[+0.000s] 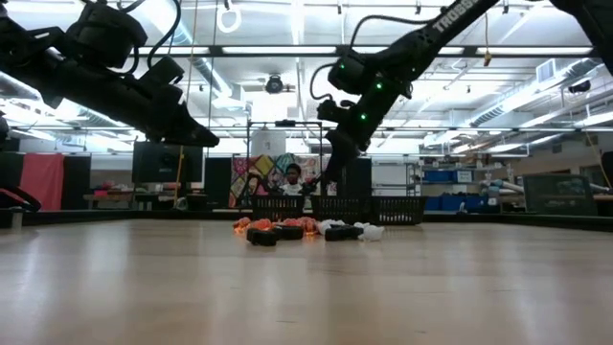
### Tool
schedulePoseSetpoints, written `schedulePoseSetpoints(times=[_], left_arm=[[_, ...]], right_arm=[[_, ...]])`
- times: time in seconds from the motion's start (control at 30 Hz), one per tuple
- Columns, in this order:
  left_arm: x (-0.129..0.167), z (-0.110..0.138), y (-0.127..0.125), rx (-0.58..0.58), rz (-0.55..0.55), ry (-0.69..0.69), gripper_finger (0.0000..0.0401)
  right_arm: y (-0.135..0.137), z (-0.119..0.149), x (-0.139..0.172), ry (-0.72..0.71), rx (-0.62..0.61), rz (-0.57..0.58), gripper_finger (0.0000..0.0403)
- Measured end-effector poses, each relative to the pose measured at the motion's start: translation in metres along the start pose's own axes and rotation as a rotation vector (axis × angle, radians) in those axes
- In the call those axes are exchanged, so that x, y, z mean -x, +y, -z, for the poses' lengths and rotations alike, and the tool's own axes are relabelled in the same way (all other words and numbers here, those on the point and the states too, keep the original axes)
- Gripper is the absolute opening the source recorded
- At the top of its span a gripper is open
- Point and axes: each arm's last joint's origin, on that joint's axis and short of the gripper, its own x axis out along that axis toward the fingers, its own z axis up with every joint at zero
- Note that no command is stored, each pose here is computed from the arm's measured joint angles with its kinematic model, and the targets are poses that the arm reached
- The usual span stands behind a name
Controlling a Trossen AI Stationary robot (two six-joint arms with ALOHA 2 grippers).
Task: Sort game pieces by color
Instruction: Put the black game piece into the center black basket, then put the orange game piece into the left black basket
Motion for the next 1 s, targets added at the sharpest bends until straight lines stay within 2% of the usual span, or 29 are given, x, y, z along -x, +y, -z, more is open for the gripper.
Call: schedulePoseSetpoints(times=[0.1, 0.27, 0.6, 0.73, 0.93, 1.0], left_arm=[[0.0, 0.0, 0.0, 0.0, 0.0, 0.0, 0.0167], [0.0, 0.0, 0.0, -0.005, 0.0, 0.0, 0.0167], [0.0, 0.0, 0.0, -0.018, 0.0, 0.0, 0.0167], [0.0, 0.0, 0.0, -0.004, 0.0, 0.0, 0.0167], [0.0, 0.0, 0.0, 0.003, 0.0, 0.0, 0.0167], [0.0, 0.0, 0.0, 0.003, 0.0, 0.0, 0.0167]], right_arm=[[-0.009, 0.003, -0.001, -0.002, -0.053, -0.025, 0.0013], [-0.015, 0.004, -0.001, -0.007, -0.074, -0.05, 0.0029], [-0.008, 0.005, -0.001, 0.002, -0.105, -0.112, 0.0086], [0.014, -0.001, 0.007, -0.003, -0.082, -0.195, 0.0096], [0.076, -0.017, 0.03, -0.088, 0.155, -0.367, 0.0095], [0.092, -0.016, 0.032, -0.085, 0.193, -0.414, 0.0095]])
